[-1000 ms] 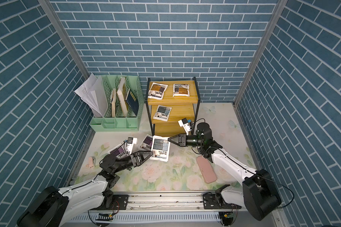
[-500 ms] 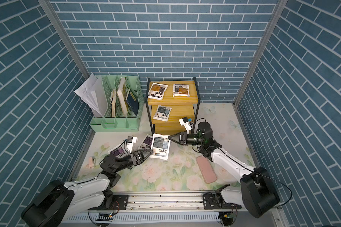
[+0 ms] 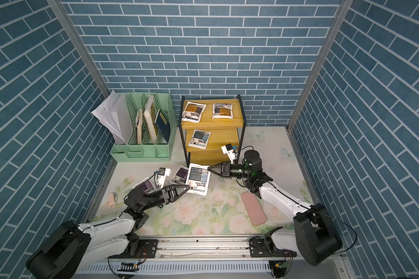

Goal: Place the bagged coffee beans on the shelf by color
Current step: Pick up the coffee beans at the center of the board.

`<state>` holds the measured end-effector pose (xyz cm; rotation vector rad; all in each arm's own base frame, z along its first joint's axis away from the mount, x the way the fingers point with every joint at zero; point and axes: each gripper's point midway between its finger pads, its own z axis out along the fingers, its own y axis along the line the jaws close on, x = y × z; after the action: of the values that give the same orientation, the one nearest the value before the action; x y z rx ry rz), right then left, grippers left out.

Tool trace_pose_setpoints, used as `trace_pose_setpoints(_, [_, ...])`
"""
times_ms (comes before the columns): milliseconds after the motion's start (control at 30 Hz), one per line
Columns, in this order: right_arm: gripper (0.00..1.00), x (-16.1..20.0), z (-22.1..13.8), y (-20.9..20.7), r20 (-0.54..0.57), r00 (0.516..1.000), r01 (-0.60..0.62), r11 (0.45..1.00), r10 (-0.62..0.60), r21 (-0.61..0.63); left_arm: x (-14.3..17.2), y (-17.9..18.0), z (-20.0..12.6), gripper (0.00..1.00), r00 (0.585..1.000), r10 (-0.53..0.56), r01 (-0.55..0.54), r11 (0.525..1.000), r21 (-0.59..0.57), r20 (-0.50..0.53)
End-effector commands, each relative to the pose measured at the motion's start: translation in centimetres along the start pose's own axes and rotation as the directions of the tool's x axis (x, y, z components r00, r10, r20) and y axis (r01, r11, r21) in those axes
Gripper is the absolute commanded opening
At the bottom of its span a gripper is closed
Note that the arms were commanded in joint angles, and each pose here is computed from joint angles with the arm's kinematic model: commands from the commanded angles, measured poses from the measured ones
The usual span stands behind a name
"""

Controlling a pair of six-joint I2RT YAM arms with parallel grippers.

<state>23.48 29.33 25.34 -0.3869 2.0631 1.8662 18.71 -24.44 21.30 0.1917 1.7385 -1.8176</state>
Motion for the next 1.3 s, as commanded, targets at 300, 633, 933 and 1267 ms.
trace_pose_setpoints(300, [0.0,-0.1,-0.3,0.3,0.004,1.0,0.011,1.0,-0.011,-0.017,-0.2,-1.2,0.3,0.09,0.999,0.051,-0.051,0.998,0.026,-0.014])
trace_pose_setpoints(633, [0.08,-0.4,-0.6,-0.5,0.031,0.999,0.007,1.0,-0.008,0.029,-0.7,-1.1,0.4,0.0,0.999,0.044,-0.044,0.999,0.013,0.008])
trace_pose_setpoints(933, [0.58,-3.4,-6.3,-3.1,0.358,0.933,-0.09,0.955,-0.019,0.284,-4.1,-2.3,0.7,0.0,0.988,-0.032,0.032,0.999,0.005,0.15])
trace_pose_setpoints(1267, [0.66,0.1,-12.9,-4.1,0.692,0.711,-0.296,0.946,0.125,0.133,-6.5,-2.9,6.4,0.0,0.95,-0.208,0.193,0.977,0.085,0.231])
